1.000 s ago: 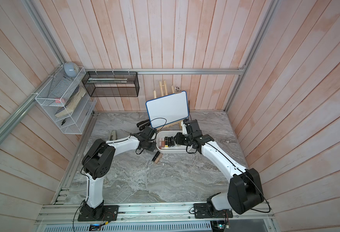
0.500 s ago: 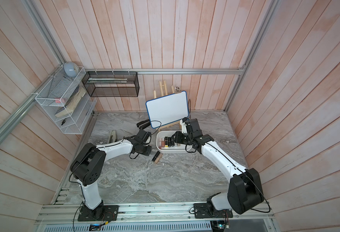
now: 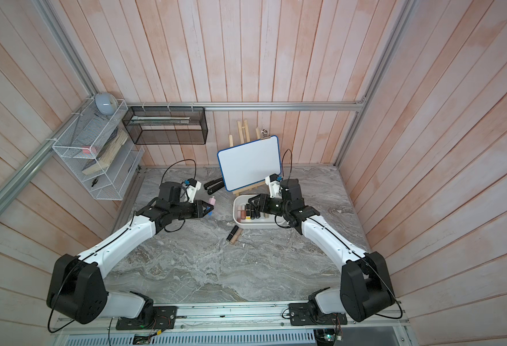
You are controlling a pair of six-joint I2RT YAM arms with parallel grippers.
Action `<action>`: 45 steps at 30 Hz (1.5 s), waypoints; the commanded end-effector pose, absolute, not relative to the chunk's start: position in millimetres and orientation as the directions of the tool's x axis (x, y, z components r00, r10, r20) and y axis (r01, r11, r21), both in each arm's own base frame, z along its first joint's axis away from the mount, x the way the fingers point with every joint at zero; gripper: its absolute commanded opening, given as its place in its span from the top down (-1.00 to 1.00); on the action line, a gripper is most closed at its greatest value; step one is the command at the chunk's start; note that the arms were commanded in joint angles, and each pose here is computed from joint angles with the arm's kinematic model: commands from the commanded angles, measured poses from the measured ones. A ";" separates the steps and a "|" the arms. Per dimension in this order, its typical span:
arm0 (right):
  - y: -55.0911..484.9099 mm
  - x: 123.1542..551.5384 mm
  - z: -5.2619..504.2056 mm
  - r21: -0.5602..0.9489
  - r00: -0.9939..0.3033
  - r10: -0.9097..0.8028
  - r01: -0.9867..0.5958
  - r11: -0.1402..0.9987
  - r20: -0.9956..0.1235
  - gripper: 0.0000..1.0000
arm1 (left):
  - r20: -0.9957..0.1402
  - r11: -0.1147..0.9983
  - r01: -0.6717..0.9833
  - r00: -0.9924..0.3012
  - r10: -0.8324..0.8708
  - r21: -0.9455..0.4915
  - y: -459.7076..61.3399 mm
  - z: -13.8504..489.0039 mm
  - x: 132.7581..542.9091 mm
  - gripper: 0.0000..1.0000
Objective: Put the lipstick into the storage box
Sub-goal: Pick up the lipstick at the center of the board.
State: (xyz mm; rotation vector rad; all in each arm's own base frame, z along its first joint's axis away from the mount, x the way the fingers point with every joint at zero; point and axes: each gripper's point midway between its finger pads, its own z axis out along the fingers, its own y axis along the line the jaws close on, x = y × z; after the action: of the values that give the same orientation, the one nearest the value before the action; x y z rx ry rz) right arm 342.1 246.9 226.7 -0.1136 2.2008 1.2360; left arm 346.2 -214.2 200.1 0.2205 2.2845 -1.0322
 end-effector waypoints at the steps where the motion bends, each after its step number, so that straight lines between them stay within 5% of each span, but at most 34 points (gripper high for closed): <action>1: 260.8 329.3 267.0 0.796 -0.798 0.208 -0.463 0.389 -0.566 0.18 | -0.598 0.438 0.495 -0.791 -0.129 -0.750 -231.9 243.6 326.7 0.54; 8: 276.6 307.4 307.3 0.812 -0.791 0.190 -0.556 0.177 -0.582 0.11 | -0.601 0.153 0.583 -0.790 -0.120 -0.798 -245.0 282.8 297.7 0.52; 19: 310.6 284.9 338.8 0.766 -0.757 0.120 -0.638 0.076 -0.643 -0.07 | -0.579 -0.100 0.592 -0.804 -0.138 -0.799 -246.6 309.8 275.6 0.52; 45: 357.2 279.6 345.0 0.757 -0.756 0.050 -0.653 0.019 -0.653 -0.09 | -0.589 -0.088 0.600 -0.799 -0.118 -0.795 -252.0 311.6 270.8 0.52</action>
State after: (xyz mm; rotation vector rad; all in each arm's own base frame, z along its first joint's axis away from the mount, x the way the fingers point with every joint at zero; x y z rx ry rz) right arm 280.4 351.2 334.7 -0.5791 1.8331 1.7857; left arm 277.9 -251.8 301.1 0.4553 1.7379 -1.9545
